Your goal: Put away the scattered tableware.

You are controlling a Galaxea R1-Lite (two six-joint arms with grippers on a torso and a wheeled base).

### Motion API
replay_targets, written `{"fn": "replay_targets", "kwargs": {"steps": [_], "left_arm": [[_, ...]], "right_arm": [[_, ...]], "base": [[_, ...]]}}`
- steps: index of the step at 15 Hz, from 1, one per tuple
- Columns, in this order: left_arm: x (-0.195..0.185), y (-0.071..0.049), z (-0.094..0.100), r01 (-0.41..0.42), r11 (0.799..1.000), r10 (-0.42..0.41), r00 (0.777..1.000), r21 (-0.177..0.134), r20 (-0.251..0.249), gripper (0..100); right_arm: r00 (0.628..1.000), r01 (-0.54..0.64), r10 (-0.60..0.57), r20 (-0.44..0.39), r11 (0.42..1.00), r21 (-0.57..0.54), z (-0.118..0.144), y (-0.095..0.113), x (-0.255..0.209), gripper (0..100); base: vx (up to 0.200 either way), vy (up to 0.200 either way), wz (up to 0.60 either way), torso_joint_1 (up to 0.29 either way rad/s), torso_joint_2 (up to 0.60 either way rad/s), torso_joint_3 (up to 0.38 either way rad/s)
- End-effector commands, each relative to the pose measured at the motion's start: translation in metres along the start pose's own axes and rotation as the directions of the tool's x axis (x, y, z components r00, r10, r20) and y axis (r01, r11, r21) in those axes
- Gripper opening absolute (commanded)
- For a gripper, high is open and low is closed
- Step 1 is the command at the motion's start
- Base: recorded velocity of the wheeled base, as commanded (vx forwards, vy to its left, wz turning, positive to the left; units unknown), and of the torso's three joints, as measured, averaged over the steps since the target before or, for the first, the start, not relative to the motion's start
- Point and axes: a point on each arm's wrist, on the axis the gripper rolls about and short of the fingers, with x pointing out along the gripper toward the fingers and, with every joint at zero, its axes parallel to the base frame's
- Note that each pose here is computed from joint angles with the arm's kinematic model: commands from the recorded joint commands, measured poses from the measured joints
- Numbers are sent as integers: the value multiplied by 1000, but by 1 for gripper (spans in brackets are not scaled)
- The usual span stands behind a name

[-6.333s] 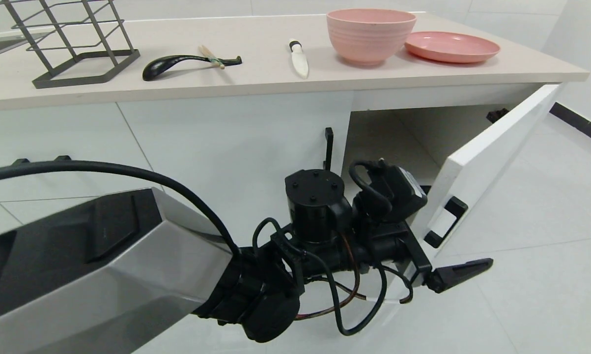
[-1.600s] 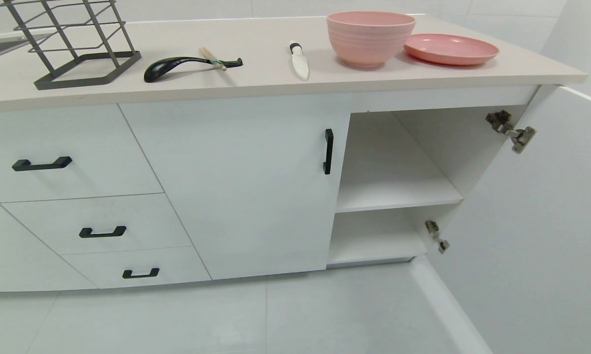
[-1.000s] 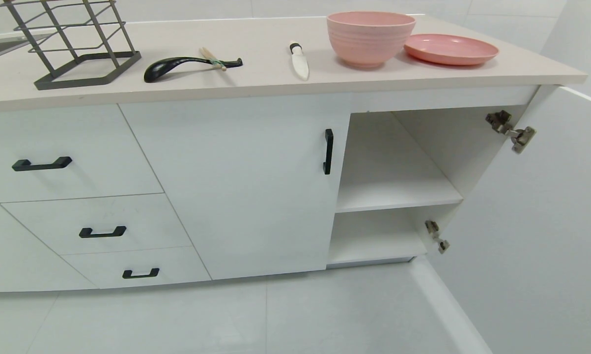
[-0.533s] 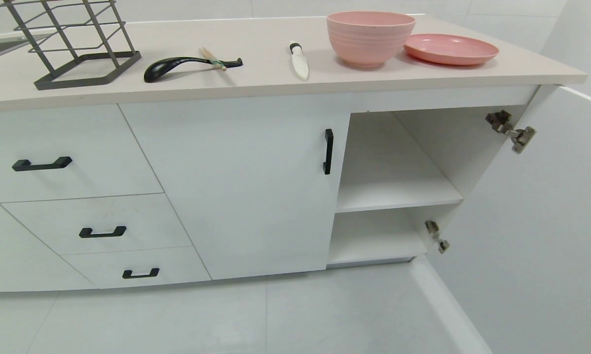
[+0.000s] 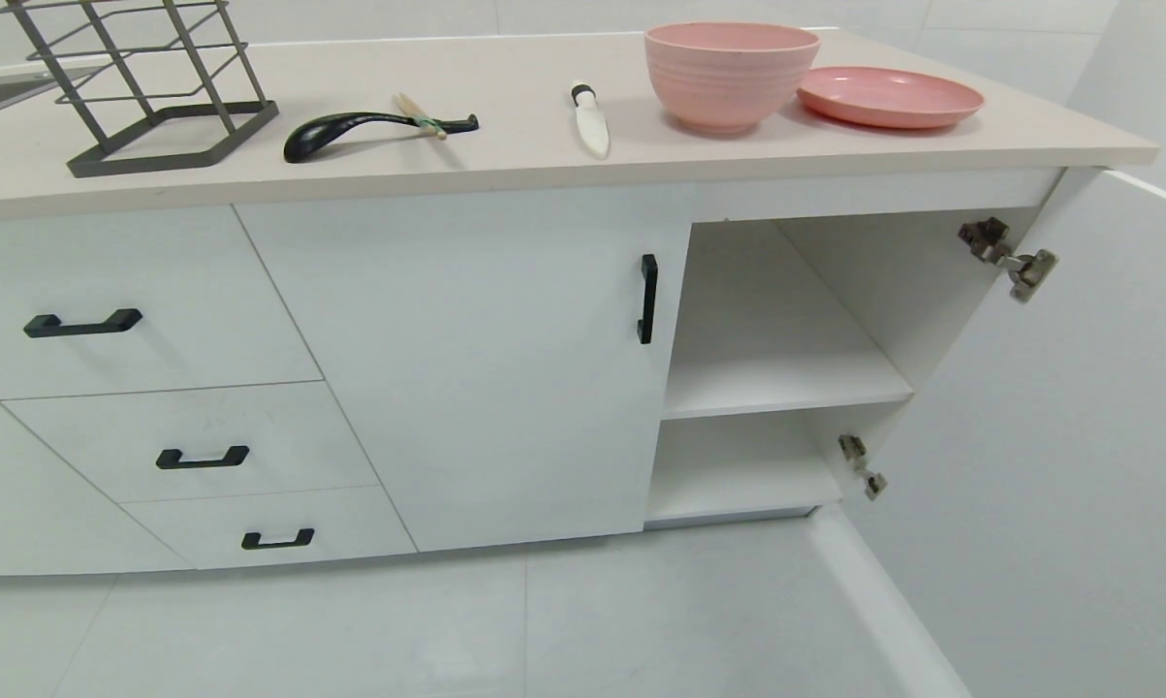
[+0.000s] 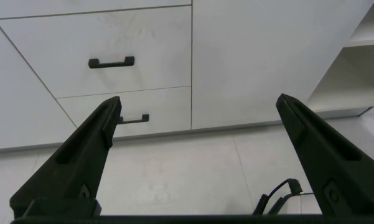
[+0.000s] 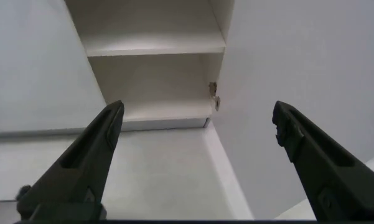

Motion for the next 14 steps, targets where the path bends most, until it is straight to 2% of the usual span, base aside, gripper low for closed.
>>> {"fn": "replay_targets", "kwargs": {"steps": [1, 3, 4, 5, 7, 14], "left_arm": [[0, 0, 0, 0, 1000, 0, 1000, 1, -2, 100], [0, 0, 0, 7, 1000, -7, 1000, -2, -2, 100], [0, 0, 0, 7, 1000, -7, 1000, -7, -4, 100], [0, 0, 0, 10, 1000, -10, 1000, 2, -2, 100], [0, 0, 0, 8, 1000, -8, 1000, -1, -2, 100], [0, 0, 0, -4, 1000, 4, 1000, -18, -2, 100]], "right_arm": [[1000, 4, -4, -6, 1000, 16, -1, 0, 0, 100], [1000, -13, 13, 8, 1000, 13, 0, 0, -1, 100], [998, -29, 28, 49, 999, 13, -2, -1, -4, 100], [998, -29, 28, 49, 999, 13, -2, -1, -4, 100], [998, -29, 28, 47, 999, 13, -2, -1, -4, 100], [999, -27, 27, 46, 1000, 12, -2, -1, -4, 100]], "base": [[0, 0, 0, 0, 0, 0], [0, 0, 0, 0, 0, 0], [0, 0, 0, 0, 0, 0], [0, 0, 0, 0, 0, 0], [0, 0, 0, 0, 0, 0], [200, 0, 0, 2, 0, 5]]}}
